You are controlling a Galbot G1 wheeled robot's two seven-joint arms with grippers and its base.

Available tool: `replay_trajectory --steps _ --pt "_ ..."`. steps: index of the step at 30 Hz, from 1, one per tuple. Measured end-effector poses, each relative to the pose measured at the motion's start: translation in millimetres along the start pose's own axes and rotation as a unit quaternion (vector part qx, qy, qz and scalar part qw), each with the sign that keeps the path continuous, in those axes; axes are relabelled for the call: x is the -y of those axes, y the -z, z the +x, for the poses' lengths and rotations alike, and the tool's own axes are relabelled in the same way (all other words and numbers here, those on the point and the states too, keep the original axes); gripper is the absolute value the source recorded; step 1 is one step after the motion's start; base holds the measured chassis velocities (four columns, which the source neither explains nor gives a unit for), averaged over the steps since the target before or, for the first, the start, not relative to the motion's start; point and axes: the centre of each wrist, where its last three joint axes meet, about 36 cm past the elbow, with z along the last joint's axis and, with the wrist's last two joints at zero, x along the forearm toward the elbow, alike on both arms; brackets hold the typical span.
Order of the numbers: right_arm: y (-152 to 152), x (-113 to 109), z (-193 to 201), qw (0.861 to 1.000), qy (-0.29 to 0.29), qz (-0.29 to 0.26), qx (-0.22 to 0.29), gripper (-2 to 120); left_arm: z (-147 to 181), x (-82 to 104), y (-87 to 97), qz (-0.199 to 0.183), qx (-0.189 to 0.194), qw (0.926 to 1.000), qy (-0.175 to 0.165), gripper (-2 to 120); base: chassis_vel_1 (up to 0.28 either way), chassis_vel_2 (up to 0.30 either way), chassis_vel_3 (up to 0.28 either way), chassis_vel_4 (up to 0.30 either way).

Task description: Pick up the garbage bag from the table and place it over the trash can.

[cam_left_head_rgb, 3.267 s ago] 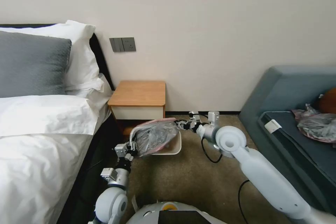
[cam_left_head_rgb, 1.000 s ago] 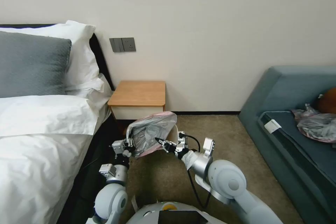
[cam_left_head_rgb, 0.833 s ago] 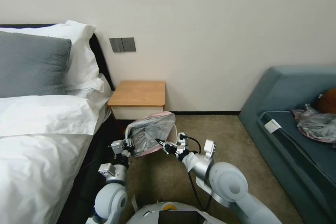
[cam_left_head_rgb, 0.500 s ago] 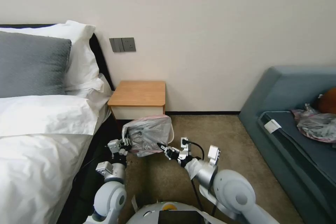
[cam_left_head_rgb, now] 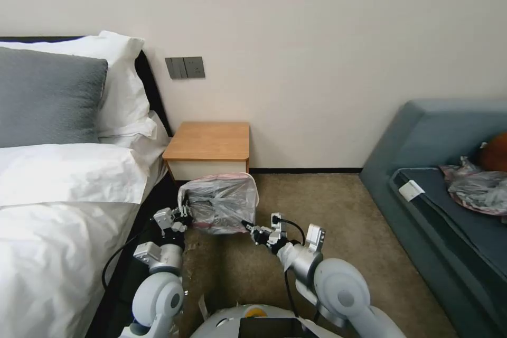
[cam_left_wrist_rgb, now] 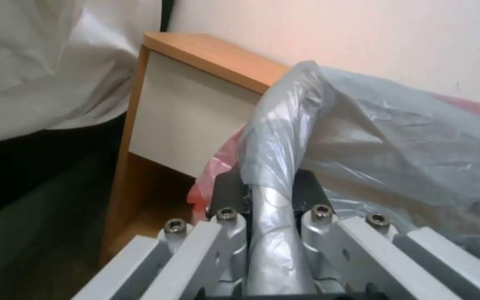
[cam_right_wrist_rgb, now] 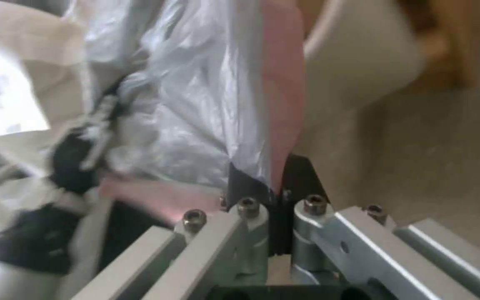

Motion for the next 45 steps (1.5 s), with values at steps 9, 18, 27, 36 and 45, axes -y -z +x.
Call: replay_trajectory --steps 9,18,27,36,45 --pt "-4.3 17.6 -12.1 0.996 -0.034 0.070 0.036 0 -0.1 2.0 5.7 0.027 0.000 0.9995 -0.016 5 0.000 0.000 0.000 0.000" --pt "8.4 24.1 -8.3 0.990 -0.038 0.113 0.076 0 1.2 -2.5 4.0 0.024 -0.004 0.9993 -0.029 5 0.000 0.000 0.000 0.000" --pt "16.4 23.9 0.5 0.985 -0.043 0.141 0.094 0 2.1 -5.3 -0.2 0.009 -0.001 0.9994 -0.034 5 0.000 0.000 0.000 0.000" --pt "5.2 20.3 14.9 0.976 -0.024 0.201 0.083 27 -1.0 -7.6 3.1 0.006 0.008 0.9998 -0.016 5 0.000 0.000 0.000 0.000" --pt "3.6 21.5 27.8 0.970 0.018 0.227 0.082 56 -0.8 -12.5 5.5 0.007 0.015 0.9998 0.011 5 0.000 0.000 0.000 0.000"
